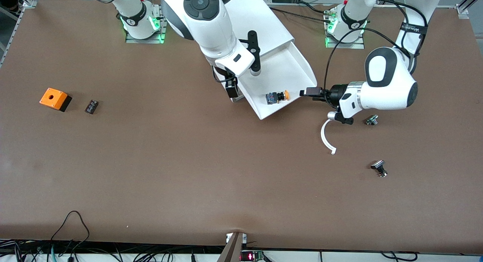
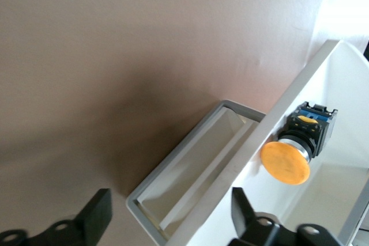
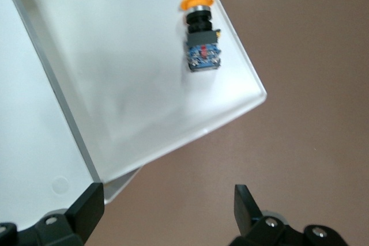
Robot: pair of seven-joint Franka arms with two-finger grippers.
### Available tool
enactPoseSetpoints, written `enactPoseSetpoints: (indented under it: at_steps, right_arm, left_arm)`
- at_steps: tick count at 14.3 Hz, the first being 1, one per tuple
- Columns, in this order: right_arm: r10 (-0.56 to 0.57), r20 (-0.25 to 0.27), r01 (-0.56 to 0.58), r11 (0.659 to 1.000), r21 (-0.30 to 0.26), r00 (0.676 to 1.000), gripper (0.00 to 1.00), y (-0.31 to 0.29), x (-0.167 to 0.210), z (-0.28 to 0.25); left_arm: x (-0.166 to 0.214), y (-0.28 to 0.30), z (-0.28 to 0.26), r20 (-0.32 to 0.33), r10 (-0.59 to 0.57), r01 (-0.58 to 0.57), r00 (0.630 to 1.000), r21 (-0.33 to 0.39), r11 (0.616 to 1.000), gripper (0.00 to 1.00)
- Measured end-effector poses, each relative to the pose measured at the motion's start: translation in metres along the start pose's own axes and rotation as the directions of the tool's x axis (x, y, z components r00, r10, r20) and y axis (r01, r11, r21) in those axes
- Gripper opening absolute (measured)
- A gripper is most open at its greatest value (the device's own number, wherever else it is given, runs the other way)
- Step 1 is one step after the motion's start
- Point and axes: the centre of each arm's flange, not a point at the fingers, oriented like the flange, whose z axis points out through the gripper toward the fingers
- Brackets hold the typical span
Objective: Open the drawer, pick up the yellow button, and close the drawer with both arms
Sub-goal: 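Pull the drawer out of the white cabinet with the left gripper, then withdraw the left gripper while the right gripper reaches into the drawer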
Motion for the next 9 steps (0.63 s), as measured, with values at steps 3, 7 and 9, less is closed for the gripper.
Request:
enactPoseSetpoints:
  at_steps: [3,7,9]
  right_arm:
    - [-0.030,-0.013,0.030,1.000,-0.006,0.999,1.00,-0.010,0.020,0.012]
    - [-0.048,-0.060,0.045,0.998,-0.050,0.997,1.00,-0.008,0.037,0.026]
    - [-0.060,-0.077,0.055,0.997,-0.062,0.995,1.00,-0.009,0.047,0.036]
  left_arm:
    - [-0.004,-0.010,-0.028,-0.007,0.059,-0.058,0.998,0.152,0.987,1.00]
    - [-0.005,0.008,-0.076,-0.031,0.180,-0.157,0.983,0.356,0.921,1.00]
    - [-0.007,0.016,-0.100,-0.041,0.226,-0.185,0.973,0.446,0.876,1.00]
